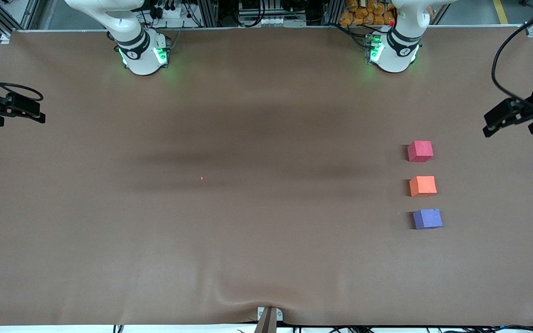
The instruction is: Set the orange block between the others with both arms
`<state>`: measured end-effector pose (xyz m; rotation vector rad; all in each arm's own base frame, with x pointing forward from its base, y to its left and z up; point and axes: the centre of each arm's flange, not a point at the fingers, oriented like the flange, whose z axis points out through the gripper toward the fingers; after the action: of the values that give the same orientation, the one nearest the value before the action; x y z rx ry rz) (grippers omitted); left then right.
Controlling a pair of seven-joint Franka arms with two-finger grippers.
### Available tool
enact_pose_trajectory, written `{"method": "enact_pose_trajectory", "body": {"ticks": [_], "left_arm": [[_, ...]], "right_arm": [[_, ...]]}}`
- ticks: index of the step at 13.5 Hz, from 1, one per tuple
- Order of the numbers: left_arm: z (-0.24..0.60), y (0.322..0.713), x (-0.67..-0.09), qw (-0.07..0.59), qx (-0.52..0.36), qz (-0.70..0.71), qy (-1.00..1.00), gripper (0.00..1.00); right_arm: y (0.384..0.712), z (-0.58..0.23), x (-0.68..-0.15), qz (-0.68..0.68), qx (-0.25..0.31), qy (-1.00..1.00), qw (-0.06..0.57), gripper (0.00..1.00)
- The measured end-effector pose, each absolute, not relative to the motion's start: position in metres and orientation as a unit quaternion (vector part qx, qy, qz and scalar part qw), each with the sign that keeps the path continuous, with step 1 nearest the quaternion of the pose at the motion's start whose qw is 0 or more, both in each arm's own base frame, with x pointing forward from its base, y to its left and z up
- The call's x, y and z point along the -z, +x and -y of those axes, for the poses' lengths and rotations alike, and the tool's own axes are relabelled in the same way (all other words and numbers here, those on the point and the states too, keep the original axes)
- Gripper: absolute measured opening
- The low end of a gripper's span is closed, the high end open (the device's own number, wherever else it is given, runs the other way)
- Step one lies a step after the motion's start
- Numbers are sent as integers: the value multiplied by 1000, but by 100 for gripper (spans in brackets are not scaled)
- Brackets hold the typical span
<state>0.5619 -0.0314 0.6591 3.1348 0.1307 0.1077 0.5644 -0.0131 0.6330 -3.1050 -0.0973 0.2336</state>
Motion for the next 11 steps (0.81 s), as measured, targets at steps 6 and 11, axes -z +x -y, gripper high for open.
{"method": "enact_pose_trajectory", "body": {"ticks": [6,11], "left_arm": [[29,553,-648,2,-17,-45,999,100],[25,550,-648,2,-11,-48,999,100]], "right_arm": [[564,13,-633,31,-75,-997,13,100],[564,11,-633,33,-75,-997,13,100]]}}
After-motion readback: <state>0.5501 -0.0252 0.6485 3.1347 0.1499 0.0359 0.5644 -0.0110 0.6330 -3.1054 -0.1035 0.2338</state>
